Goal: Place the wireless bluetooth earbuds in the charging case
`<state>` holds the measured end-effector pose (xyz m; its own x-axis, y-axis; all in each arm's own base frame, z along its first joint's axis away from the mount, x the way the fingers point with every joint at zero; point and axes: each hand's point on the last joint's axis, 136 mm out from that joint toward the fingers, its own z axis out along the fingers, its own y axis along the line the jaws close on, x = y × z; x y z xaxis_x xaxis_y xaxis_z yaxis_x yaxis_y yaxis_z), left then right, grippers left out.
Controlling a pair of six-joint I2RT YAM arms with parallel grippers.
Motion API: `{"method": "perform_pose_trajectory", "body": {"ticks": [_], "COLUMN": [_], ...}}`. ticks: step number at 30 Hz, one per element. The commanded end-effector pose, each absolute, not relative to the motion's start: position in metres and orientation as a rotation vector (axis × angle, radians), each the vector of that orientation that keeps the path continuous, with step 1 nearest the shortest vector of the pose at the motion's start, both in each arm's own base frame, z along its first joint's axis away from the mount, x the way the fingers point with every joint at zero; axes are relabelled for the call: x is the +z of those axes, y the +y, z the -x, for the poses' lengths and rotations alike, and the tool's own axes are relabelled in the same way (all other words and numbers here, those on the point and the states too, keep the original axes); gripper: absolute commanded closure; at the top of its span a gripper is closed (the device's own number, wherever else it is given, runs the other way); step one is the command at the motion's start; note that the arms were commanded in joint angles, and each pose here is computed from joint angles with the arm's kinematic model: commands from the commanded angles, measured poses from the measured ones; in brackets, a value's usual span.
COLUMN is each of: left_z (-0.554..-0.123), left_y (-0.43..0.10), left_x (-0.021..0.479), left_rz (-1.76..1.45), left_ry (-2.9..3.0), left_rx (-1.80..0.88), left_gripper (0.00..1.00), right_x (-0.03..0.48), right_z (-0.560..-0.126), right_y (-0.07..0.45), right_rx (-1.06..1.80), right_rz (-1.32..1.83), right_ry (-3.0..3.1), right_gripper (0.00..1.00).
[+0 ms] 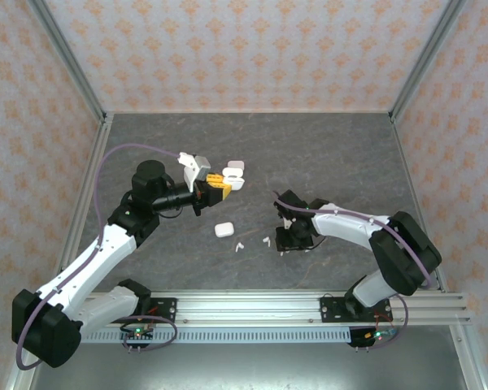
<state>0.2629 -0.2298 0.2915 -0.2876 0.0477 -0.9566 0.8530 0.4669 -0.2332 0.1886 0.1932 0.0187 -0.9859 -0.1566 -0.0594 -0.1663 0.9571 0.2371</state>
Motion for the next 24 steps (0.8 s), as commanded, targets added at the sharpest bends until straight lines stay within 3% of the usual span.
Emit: {"method": "perform_pose_trajectory", "body": {"ticks": [1, 11, 24], "left_z": [-0.264, -0.263, -0.26], "left_y": [-0.231, -0.232, -0.244], "left_x": [0.298, 0.299, 0.307], "left_rz": [-0.801, -0.78, -0.782], "left_ry": [1.647, 1.637, 1.588], "left_rx": [-0.95, -0.975, -1.071], "left_gripper": [0.96, 0.96, 0.96], "right_x": [0.021, 0.074, 0.281], "right_z": [-0.181, -0.208, -0.258], "right_y": [0.188, 0.196, 0.234], "right_rx": [0.354, 0.413, 0.657], "right_rz": [0.25, 0.288, 0.51], "right_ry": [3.093, 2.874, 2.146], "right_gripper": [0.76, 0.8, 0.8]}}
